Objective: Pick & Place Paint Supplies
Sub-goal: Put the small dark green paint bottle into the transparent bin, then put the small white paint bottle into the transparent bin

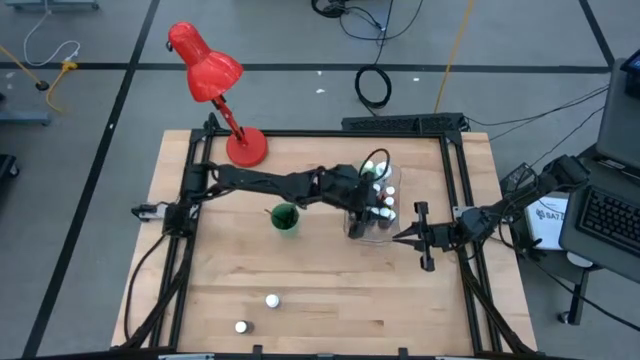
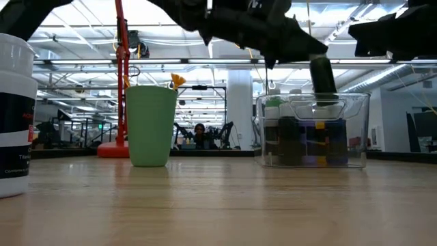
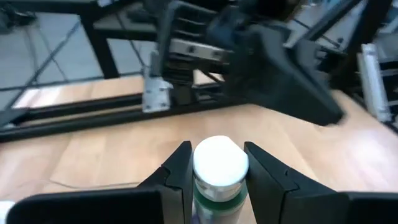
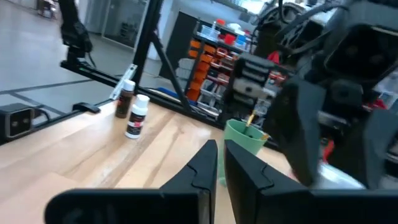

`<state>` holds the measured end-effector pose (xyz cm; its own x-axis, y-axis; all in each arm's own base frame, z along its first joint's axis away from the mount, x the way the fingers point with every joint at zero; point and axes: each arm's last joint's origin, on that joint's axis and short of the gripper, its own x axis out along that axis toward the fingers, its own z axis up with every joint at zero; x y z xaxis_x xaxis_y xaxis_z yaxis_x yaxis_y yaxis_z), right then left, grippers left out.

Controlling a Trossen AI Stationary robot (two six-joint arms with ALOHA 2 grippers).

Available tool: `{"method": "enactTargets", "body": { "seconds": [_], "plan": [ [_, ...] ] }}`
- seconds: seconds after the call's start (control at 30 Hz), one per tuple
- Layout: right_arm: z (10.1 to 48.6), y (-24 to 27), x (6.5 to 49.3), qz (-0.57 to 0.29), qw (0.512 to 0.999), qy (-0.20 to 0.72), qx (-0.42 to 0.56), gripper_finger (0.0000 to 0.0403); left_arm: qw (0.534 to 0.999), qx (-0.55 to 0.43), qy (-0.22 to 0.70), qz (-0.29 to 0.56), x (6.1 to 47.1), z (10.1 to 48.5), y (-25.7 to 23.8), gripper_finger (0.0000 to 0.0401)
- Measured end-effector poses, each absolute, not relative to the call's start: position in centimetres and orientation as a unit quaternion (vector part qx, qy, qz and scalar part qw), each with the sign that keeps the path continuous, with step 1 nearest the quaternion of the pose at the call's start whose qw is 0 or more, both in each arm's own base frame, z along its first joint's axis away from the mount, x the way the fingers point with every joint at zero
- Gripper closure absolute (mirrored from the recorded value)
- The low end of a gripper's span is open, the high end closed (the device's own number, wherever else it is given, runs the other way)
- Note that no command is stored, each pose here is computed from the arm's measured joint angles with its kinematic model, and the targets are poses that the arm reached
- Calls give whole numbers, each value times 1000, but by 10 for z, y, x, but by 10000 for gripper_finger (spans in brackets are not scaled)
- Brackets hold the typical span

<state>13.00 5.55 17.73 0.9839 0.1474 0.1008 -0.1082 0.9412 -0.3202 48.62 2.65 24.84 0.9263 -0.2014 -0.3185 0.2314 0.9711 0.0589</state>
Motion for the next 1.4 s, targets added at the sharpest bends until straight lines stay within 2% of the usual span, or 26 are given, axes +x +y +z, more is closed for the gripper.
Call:
{"method": "enactTargets", "body": {
  "seconds": [0.23, 0.6, 0.83, 0.9, 1.07, 1.2, 1.3, 1.4],
  "plan": [
    [177, 53, 130, 27, 984, -54, -165, 380, 978, 37, 177, -103, 493, 224, 34, 302],
    [177, 53, 130, 28, 985, -53, -163, 380, 969, 31, 221, -108, 502, 181, 34, 302],
    [177, 53, 130, 28, 984, -52, -166, 380, 967, 45, 223, -111, 502, 177, 34, 302],
    [177, 53, 130, 28, 984, -52, -166, 380, 968, 41, 223, -111, 502, 177, 34, 285],
    [177, 53, 130, 28, 985, -52, -163, 380, 968, 21, 227, -107, 502, 177, 34, 202],
    [176, 53, 130, 28, 985, -51, -163, 380, 966, 22, 230, -113, 500, 181, 33, 155],
    [176, 53, 130, 29, 985, -51, -163, 380, 961, 20, 239, -139, 491, 200, 31, 136],
    [176, 53, 130, 29, 985, -50, -163, 380, 954, 29, 248, -169, 471, 240, 28, 131]
  ]
}}
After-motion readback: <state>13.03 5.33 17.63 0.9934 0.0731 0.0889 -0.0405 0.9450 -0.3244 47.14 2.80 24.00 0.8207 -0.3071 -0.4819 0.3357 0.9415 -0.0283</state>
